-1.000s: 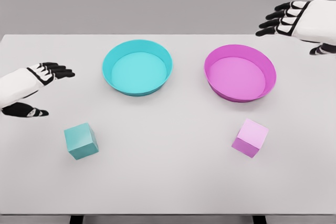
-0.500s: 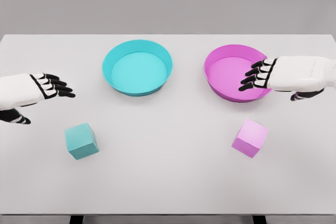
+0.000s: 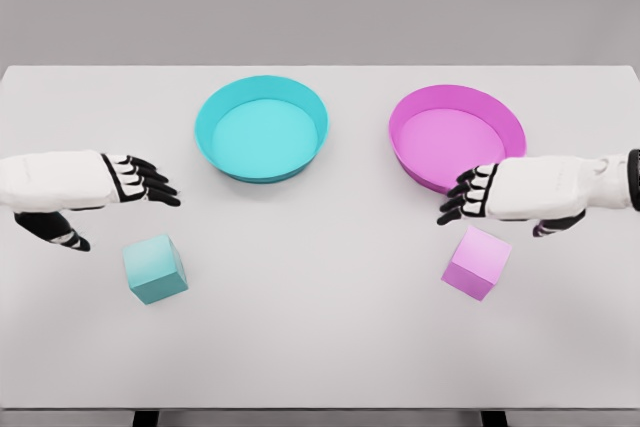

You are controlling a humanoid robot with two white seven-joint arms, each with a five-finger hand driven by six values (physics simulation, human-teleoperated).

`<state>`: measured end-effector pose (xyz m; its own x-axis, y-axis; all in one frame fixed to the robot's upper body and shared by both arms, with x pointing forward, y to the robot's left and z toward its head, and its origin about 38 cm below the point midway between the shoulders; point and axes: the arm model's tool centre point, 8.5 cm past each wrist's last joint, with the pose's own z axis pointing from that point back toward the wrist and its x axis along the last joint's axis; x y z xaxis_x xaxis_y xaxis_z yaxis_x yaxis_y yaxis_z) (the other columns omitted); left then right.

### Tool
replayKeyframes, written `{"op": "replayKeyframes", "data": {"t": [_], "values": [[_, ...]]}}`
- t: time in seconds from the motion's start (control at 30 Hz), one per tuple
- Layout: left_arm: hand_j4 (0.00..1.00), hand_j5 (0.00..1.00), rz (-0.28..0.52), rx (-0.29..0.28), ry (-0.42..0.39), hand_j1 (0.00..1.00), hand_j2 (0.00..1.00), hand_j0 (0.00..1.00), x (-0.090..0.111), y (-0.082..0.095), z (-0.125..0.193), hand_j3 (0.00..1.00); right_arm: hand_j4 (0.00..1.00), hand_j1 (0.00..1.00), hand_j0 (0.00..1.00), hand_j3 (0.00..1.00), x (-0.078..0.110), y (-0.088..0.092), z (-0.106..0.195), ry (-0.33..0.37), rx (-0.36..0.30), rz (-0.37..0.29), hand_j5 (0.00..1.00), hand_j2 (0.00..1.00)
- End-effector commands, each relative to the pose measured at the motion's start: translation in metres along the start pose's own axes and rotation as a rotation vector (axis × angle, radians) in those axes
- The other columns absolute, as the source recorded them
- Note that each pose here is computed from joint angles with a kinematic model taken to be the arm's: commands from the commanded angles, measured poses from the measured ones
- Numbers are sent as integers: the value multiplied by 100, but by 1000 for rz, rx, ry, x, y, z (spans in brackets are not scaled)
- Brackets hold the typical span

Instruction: Place the blocks in the corresponding plates according to their colors

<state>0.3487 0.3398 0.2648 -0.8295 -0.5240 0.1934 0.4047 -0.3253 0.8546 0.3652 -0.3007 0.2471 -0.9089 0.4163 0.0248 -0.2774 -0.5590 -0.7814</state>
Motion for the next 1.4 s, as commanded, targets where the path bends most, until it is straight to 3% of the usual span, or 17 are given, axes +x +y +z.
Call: {"op": "replayKeyframes", "data": {"t": [0.0,0.13,0.27,0.57,1.3,1.33,1.37], "values": [[100,100,38,-5,-1,100,100,100,0,-2,8,100,100,100,100,100,2,5,-4,-13,10,-13,100,100],[100,100,25,11,-4,100,100,100,0,5,7,100,100,100,100,100,6,13,-10,-32,33,-27,100,100],[100,100,57,-23,-45,100,100,100,4,-13,-11,100,100,100,100,100,9,20,-18,-44,60,-18,100,100],[100,100,24,-79,-81,100,100,100,10,-33,-41,100,100,100,100,100,13,23,-30,-61,80,8,100,100],[100,100,22,-124,-56,100,100,100,1,-53,-55,100,100,100,100,100,17,36,-43,-68,139,43,100,100],[100,100,24,-125,-57,100,100,100,1,-54,-55,100,100,100,100,100,16,36,-43,-64,144,50,100,100],[100,100,23,-123,-56,100,100,100,1,-53,-55,100,90,90,90,90,16,36,-43,-62,144,52,90,90]]}}
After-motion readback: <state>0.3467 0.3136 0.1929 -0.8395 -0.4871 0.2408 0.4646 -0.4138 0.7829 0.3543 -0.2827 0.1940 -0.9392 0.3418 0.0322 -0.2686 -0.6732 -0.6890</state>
